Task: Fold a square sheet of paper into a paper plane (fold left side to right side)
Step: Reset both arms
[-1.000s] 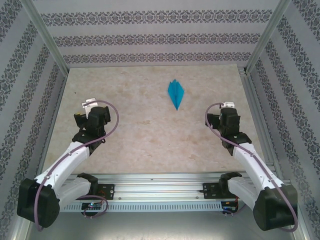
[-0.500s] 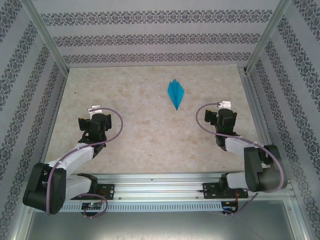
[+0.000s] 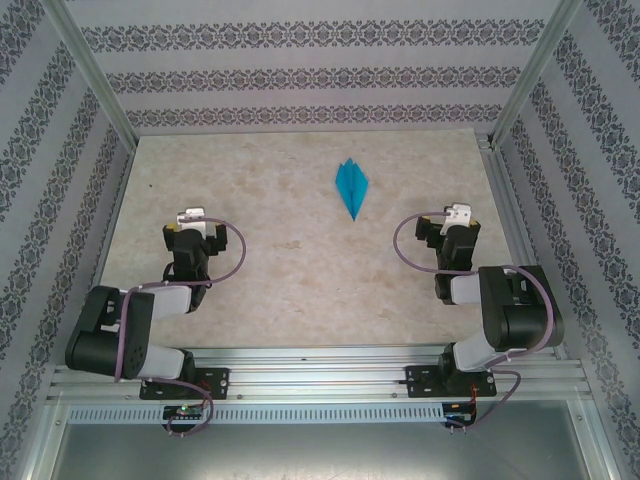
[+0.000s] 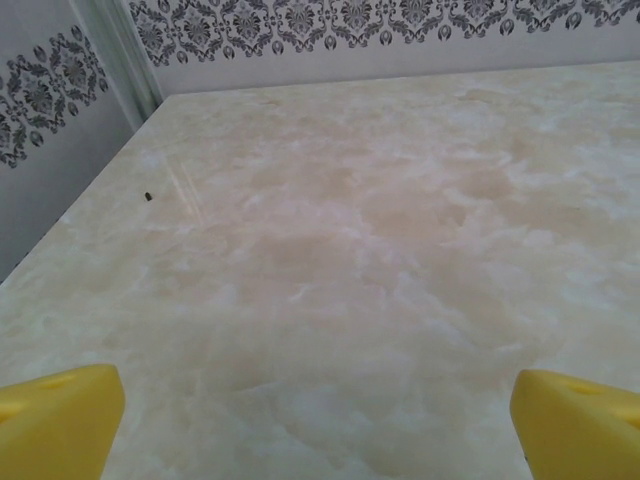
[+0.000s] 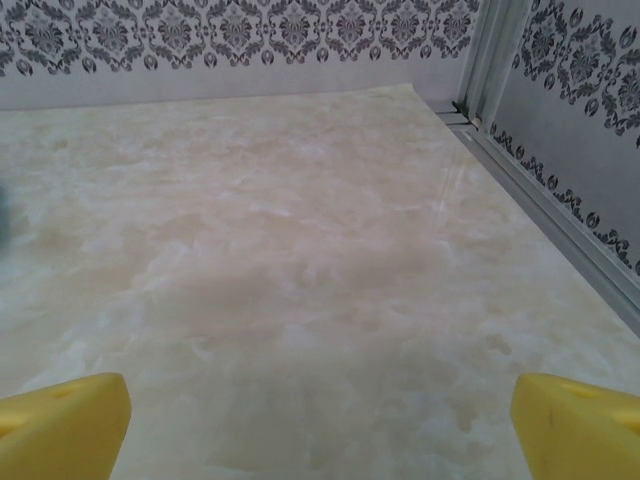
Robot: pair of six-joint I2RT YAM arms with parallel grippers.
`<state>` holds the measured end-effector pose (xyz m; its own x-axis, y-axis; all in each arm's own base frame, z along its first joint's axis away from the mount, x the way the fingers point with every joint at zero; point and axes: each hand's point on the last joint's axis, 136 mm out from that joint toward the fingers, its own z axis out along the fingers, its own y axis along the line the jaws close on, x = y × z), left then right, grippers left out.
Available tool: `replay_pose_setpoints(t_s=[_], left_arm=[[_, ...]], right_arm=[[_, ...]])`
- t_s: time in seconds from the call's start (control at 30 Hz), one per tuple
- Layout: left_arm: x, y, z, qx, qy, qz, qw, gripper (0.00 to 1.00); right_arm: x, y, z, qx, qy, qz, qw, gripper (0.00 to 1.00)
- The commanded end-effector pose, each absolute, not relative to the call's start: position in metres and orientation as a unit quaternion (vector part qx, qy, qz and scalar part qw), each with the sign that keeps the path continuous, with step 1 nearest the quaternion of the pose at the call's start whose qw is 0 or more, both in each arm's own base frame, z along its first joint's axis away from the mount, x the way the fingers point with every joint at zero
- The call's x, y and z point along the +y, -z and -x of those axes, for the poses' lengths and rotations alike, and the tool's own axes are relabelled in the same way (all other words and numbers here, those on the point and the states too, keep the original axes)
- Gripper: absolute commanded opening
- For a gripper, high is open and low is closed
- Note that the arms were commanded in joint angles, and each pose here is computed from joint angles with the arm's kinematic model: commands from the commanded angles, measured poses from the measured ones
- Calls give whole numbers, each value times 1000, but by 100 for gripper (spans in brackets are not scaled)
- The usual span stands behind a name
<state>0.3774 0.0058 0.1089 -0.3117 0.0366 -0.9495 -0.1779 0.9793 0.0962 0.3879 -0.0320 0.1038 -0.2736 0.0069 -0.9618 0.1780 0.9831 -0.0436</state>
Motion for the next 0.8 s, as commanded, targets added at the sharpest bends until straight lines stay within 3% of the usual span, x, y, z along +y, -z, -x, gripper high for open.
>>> replay_pose_setpoints(t_s=[0.0,0.07,0.77], left_arm=[[-2,-110,-392,780,-64,30,622,100],[-7,-104,-402,808,-56,16,587,100],[-11,-104,-405,806,-37,0,591,100]], right_arm=[[-32,-126,-394,766,56,-71,637,98],[-33,-125,-394,767,57,-71,635,98],[-20,-123,-395,772,52,-39,632,98]])
